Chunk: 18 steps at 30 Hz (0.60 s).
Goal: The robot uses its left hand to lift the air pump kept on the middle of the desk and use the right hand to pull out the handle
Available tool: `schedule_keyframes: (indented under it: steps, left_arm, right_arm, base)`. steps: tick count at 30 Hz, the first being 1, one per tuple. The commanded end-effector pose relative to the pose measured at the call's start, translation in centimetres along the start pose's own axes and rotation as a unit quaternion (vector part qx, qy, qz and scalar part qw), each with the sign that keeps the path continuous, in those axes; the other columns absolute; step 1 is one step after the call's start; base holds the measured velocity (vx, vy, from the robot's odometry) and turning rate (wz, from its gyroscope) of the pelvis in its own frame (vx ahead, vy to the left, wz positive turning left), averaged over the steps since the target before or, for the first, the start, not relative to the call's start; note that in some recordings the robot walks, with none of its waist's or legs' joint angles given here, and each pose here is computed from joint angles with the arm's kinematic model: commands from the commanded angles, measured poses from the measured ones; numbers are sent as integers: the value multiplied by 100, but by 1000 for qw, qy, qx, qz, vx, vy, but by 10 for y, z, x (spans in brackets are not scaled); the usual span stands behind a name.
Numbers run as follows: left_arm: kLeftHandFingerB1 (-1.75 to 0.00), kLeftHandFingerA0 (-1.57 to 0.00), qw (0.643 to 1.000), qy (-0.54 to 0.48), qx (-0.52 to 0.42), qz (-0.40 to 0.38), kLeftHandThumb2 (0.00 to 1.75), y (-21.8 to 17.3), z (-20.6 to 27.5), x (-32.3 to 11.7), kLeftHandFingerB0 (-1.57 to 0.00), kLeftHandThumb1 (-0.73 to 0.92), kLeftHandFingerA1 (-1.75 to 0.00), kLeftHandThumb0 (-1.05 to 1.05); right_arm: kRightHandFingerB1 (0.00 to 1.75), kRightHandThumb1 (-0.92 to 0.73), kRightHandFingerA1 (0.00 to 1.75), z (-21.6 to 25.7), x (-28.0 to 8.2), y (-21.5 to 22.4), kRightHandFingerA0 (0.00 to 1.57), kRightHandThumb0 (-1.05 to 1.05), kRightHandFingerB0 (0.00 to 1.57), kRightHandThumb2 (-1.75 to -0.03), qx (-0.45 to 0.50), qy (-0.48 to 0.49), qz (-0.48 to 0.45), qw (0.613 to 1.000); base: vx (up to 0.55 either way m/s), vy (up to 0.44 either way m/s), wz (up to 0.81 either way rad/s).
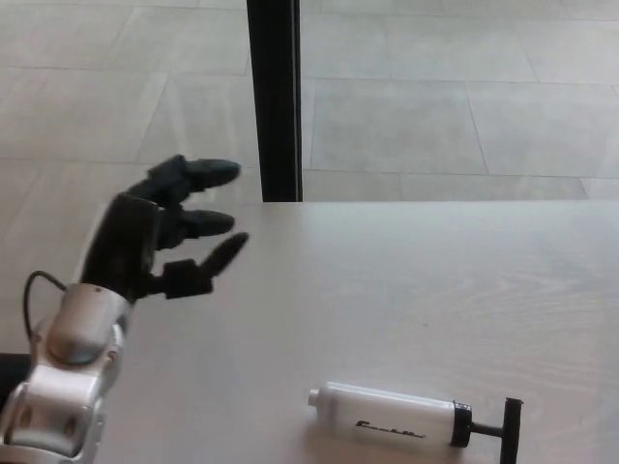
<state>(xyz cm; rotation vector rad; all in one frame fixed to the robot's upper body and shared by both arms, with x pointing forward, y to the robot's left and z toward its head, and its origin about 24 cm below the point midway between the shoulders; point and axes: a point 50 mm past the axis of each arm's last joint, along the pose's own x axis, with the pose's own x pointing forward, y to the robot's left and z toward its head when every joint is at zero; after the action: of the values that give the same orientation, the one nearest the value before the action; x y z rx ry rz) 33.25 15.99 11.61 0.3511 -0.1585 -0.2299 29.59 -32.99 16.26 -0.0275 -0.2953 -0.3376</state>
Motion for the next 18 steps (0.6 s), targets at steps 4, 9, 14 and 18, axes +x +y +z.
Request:
schedule_keyframes:
  steps: [4,9,14,18]
  left_arm:
    - [-49,-24,949,-3,235,-211,57,-104,16,-5,-31,59,-69,-63]
    - [-45,-21,927,-8,282,-248,58,-124,24,-10,-24,62,-64,-62]
    - [-51,-3,896,6,335,-291,94,-136,17,-19,0,33,-55,-41]
    - [-29,0,869,13,384,-312,92,-145,8,-26,0,52,-34,-88]
  right_arm:
    - [51,-59,63,12,7,31,56,-70,33,-97,64,35,18,997]
    - [52,-59,65,13,9,35,58,-71,37,-97,61,37,19,997]
    - [44,-74,62,16,12,32,67,-67,50,-62,58,35,15,998]
    - [46,-75,62,15,13,30,68,-66,54,-62,49,43,13,998]
  base:
    - [0,0,0]
    - [0,0,0]
    - [0,0,0]
    - [0,0,0]
